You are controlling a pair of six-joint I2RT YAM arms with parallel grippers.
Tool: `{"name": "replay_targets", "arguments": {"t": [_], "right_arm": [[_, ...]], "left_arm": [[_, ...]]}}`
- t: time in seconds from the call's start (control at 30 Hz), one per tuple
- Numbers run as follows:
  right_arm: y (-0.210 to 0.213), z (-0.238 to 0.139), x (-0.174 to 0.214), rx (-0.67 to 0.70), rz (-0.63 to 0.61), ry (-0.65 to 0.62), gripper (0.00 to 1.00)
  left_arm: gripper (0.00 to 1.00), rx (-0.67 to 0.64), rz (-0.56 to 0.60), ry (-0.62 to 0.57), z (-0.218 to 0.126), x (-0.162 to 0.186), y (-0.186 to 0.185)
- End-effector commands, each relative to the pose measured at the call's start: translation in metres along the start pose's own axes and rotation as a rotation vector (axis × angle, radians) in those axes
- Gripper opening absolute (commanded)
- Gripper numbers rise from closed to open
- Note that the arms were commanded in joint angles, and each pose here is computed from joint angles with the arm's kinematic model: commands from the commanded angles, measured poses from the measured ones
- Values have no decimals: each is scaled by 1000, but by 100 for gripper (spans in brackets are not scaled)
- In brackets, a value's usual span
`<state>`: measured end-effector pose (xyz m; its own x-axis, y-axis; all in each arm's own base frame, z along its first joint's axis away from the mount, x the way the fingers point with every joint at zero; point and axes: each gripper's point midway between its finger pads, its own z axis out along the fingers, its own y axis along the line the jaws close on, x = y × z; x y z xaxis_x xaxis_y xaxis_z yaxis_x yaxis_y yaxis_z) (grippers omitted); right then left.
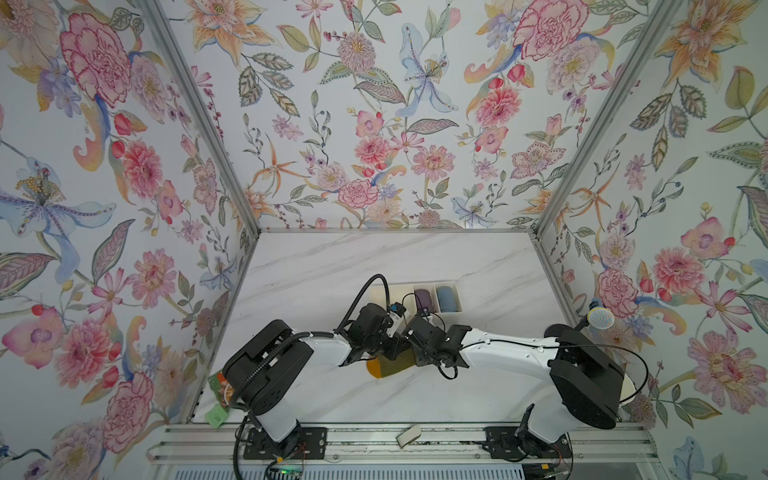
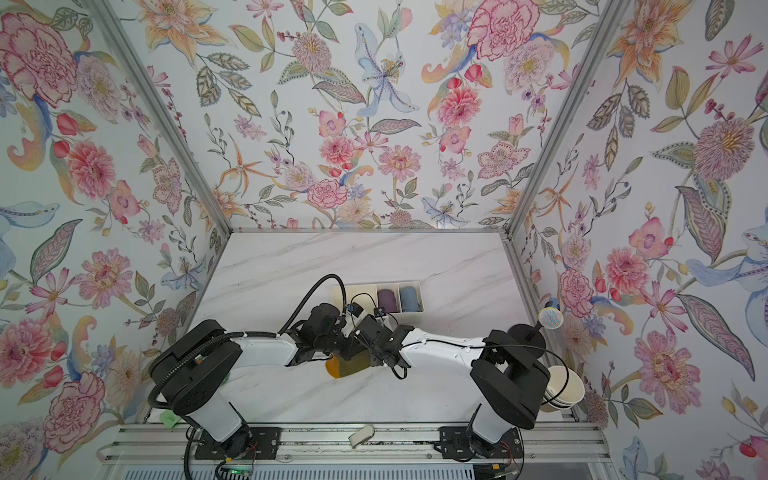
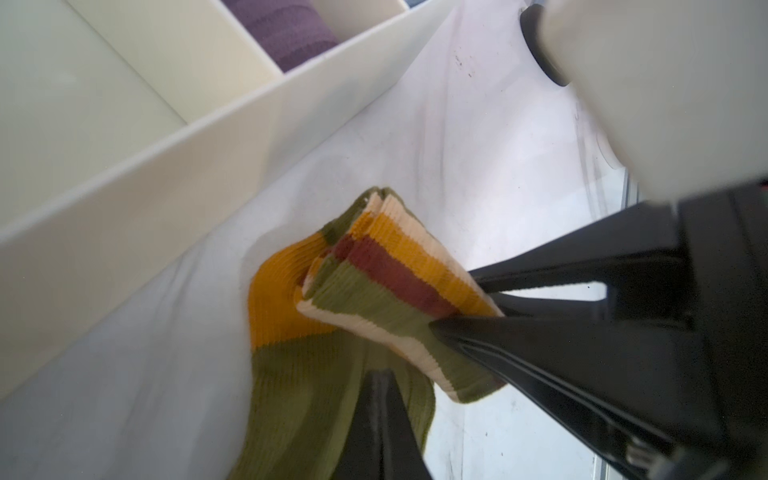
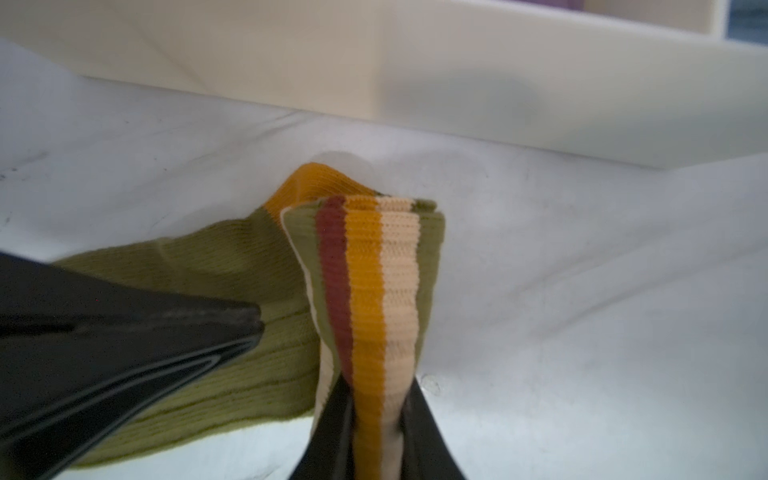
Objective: Roll the socks
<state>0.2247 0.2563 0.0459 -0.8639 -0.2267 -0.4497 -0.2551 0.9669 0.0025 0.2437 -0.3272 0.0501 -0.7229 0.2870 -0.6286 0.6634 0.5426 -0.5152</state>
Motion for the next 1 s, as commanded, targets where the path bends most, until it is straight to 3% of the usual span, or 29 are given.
{"name": "replay_targets", "arguments": {"t": [0.0,0.47,0.73,0.97], "right_arm": [[3,2,3,-7,-22,8,19],[8,2,5,-54,-33,1,20],[11,3,5,-85,-38,3,25],[6,-8,-1,-164,10,-37,45]], "left_arm": [[0,39,6,-40,3,-15,-9],[0,-17,14,13,25,-7,2],[0,-49,10,36,32,-2,8],[0,-63,-2,55,36,6,13]]}}
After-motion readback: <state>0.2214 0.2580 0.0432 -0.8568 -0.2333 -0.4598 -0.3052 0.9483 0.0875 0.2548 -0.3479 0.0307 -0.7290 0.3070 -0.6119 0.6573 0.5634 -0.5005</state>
